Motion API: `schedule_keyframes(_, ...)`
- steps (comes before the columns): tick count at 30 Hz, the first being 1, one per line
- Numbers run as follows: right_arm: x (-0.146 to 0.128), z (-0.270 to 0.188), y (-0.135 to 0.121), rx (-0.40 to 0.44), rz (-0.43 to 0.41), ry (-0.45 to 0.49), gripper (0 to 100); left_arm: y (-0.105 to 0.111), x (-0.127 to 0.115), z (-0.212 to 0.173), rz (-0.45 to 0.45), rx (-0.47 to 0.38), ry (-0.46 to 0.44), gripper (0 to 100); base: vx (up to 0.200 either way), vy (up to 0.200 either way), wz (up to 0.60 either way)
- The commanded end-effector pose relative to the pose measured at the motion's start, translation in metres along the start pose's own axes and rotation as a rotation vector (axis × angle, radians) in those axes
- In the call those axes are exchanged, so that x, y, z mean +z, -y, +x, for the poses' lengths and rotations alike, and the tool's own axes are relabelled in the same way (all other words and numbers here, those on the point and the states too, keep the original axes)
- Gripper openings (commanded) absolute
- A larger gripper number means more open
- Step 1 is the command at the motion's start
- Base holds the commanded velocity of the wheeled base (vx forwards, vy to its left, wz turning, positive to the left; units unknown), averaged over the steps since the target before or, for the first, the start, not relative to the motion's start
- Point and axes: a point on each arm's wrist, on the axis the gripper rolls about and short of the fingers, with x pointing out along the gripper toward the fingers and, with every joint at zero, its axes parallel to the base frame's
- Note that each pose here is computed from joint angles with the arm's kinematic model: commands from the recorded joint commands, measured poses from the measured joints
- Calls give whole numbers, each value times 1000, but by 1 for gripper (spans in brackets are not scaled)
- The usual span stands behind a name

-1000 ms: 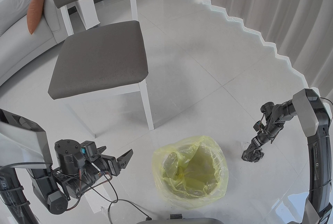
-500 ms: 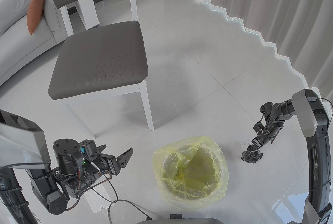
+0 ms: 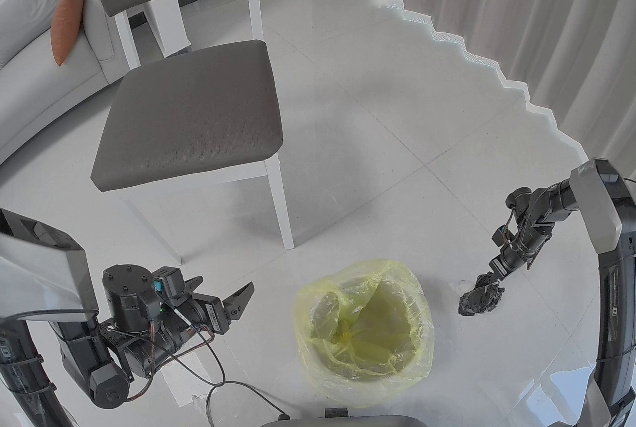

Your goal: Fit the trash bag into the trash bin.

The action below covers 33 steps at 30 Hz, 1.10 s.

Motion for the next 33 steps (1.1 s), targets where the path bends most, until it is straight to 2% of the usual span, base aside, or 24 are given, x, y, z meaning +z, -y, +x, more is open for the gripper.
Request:
schedule_keyframes(1, -1, -47, -10, -17, -18, 52, 0, -1, -2, 2, -1, 2, 1, 100, 0, 0, 0)
schedule_keyframes(17, -15, -154, -68, -22, -157, 214, 0, -5, 1, -1, -7, 17, 12, 100, 0, 0, 0)
schedule_keyframes(26, -30, -214, -128, -9, -299, 336, 0, -5, 1, 1, -7, 17, 12, 100, 0, 0, 0)
schedule_keyframes(28, -38, -237, -154, 0, -372, 394, 0, -6, 1, 1, -10, 20, 12, 100, 0, 0, 0)
schedule_keyframes(31, -44, -253, -179, 16, -443, 442, 0, -7, 2, 1, -12, 27, 16, 100, 0, 0, 0)
schedule_keyframes(32, -45, -254, -180, 17, -447, 443, 0, -7, 2, 1, -11, 27, 16, 100, 0, 0, 0)
schedule_keyframes(33, -50, -262, -196, 29, -495, 466, 0, -8, 2, 1, -11, 29, 18, 100, 0, 0, 0)
